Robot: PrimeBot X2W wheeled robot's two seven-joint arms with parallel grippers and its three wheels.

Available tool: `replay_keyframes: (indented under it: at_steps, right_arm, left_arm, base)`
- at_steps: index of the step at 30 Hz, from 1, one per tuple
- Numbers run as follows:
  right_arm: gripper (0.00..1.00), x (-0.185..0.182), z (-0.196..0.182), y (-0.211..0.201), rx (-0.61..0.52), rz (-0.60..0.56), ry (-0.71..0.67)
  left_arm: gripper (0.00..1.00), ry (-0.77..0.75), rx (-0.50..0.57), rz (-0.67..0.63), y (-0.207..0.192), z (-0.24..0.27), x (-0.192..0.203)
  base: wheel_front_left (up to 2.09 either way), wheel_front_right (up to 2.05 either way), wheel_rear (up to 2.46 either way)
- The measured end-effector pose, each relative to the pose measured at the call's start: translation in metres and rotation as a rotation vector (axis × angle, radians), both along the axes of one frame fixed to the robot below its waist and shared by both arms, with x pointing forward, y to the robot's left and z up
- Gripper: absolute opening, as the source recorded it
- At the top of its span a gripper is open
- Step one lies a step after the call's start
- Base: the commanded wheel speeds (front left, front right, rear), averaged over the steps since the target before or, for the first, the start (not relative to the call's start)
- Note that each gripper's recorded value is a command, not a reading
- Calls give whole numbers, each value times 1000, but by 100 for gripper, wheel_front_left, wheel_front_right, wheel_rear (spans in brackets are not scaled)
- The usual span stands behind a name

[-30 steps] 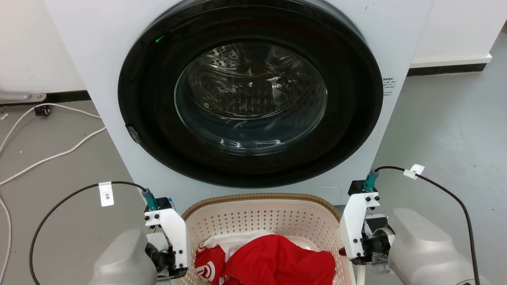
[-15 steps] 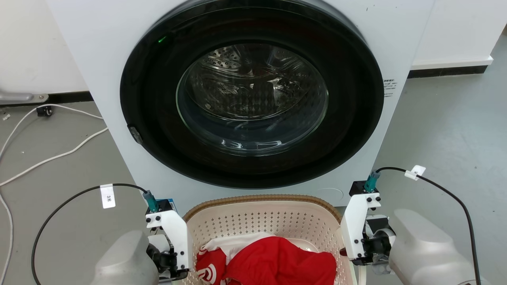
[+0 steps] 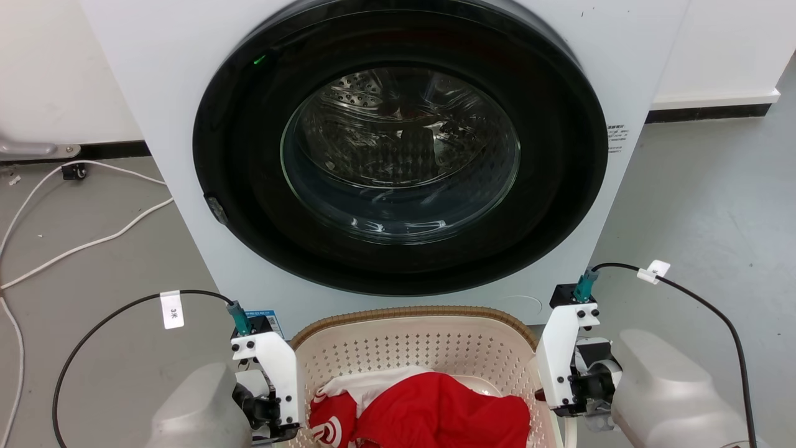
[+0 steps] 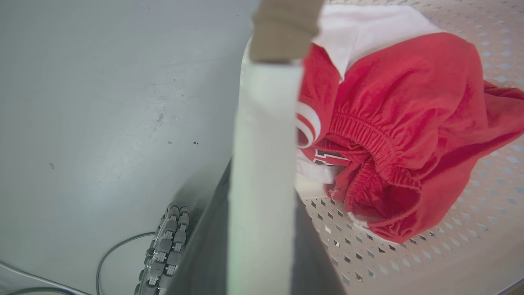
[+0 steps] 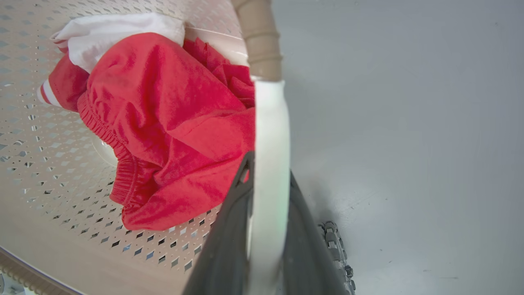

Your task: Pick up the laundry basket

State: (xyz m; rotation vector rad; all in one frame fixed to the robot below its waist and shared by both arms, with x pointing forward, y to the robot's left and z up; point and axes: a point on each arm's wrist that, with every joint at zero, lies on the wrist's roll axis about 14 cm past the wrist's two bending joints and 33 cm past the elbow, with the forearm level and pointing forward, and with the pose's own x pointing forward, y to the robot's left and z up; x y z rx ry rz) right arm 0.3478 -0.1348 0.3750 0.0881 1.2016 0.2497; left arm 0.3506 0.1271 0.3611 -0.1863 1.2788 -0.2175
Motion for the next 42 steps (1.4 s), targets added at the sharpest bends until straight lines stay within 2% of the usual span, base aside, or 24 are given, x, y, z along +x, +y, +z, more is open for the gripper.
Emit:
replay_keyframes:
  at_steps: [42]
  right_arm:
    - [0,1,-1,1,4,-7,-15]
  left_arm:
    - [0,16,-2,0,0,-1,-3]
  base:
    - [0,0,0]
